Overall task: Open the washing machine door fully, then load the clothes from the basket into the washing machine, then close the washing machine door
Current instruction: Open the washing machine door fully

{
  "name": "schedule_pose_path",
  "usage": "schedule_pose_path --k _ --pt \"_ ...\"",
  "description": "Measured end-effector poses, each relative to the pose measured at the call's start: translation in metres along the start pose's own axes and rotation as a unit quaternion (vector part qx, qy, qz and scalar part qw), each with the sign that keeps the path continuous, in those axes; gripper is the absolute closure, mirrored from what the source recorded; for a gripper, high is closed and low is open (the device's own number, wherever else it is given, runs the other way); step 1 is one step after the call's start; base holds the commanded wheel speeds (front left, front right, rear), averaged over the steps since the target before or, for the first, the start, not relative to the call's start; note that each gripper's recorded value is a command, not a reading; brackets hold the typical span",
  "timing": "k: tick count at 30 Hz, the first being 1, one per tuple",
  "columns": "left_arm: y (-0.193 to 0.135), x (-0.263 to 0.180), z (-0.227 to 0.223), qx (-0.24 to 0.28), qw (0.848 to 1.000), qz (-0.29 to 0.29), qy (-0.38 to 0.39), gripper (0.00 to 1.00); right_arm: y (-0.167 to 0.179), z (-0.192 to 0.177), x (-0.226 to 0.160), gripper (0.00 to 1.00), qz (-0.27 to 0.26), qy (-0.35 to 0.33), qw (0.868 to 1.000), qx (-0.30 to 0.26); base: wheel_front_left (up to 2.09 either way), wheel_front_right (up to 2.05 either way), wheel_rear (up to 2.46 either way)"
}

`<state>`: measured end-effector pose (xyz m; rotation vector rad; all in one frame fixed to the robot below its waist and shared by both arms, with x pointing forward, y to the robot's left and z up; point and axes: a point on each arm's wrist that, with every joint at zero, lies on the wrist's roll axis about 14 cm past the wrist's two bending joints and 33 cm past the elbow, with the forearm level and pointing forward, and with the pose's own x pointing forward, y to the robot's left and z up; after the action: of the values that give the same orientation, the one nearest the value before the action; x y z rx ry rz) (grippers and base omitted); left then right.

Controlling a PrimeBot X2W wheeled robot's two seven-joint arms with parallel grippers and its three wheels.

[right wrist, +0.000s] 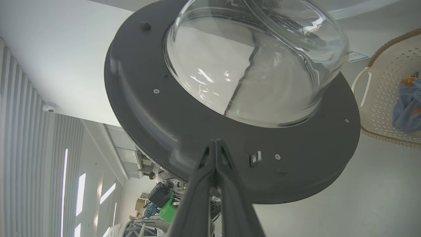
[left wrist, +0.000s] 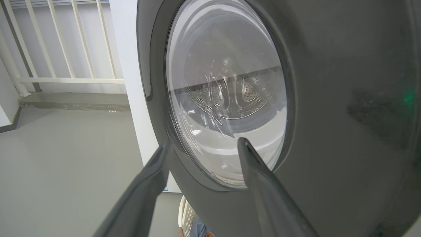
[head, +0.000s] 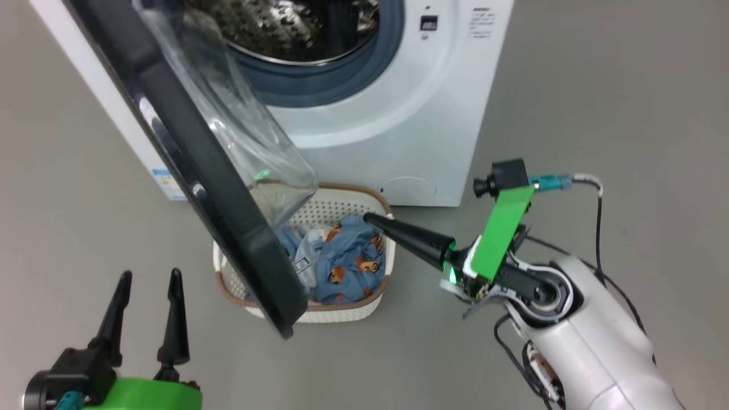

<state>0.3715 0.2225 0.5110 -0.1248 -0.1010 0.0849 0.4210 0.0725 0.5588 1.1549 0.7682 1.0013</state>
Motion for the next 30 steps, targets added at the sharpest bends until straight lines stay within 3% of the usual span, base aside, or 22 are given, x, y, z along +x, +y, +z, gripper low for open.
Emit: schedule_pose_path --k 3,4,6,7,8,9,14,17,24,30 --pt "-0.004 -0.002 0.001 -0.001 1.000 -0.006 -0.002 0.00 0.000 -0.004 -0.012 0.98 -0.003 -0.016 1.000 0.004 0.00 0.00 0.00" --pt "-0.005 -0.003 0.001 -0.001 1.000 -0.007 -0.001 0.00 -0.001 -0.003 -0.016 0.92 -0.004 -0.025 1.000 0.007 0.00 0.00 0.00" --pt "-0.007 -0.005 0.000 -0.003 1.000 -0.010 -0.001 0.00 -0.002 -0.003 -0.025 0.60 -0.006 -0.042 0.999 0.011 0.00 0.00 0.00" --pt "-0.007 -0.006 -0.001 -0.004 1.000 -0.011 0.001 0.00 -0.002 -0.001 -0.029 0.52 -0.007 -0.053 0.998 0.012 0.00 0.00 0.00" --pt "-0.009 -0.008 -0.002 -0.005 1.000 -0.013 0.003 0.00 -0.001 0.001 -0.033 0.22 -0.007 -0.066 0.998 0.012 0.00 0.00 0.00" --pt "-0.010 -0.009 -0.003 -0.005 1.000 -0.015 0.004 0.00 0.000 0.004 -0.037 0.00 -0.006 -0.080 0.997 0.012 0.00 0.00 0.00" --pt "-0.014 -0.013 -0.003 -0.009 1.000 -0.022 0.005 0.00 0.000 0.020 -0.064 0.00 -0.013 -0.165 0.986 0.001 0.00 0.00 0.00" --pt "-0.018 -0.011 -0.003 -0.010 1.000 -0.028 0.004 0.00 0.000 0.038 -0.086 0.00 -0.031 -0.237 0.970 -0.036 0.00 0.00 0.00" --pt "-0.026 -0.007 -0.003 -0.012 0.999 -0.039 0.003 0.00 0.005 0.076 -0.130 0.00 -0.085 -0.369 0.908 -0.179 0.00 0.00 0.00" --pt "-0.029 -0.009 -0.005 -0.013 0.999 -0.044 0.006 0.00 0.006 0.086 -0.159 0.00 -0.126 -0.420 0.848 -0.298 0.00 0.00 0.00"
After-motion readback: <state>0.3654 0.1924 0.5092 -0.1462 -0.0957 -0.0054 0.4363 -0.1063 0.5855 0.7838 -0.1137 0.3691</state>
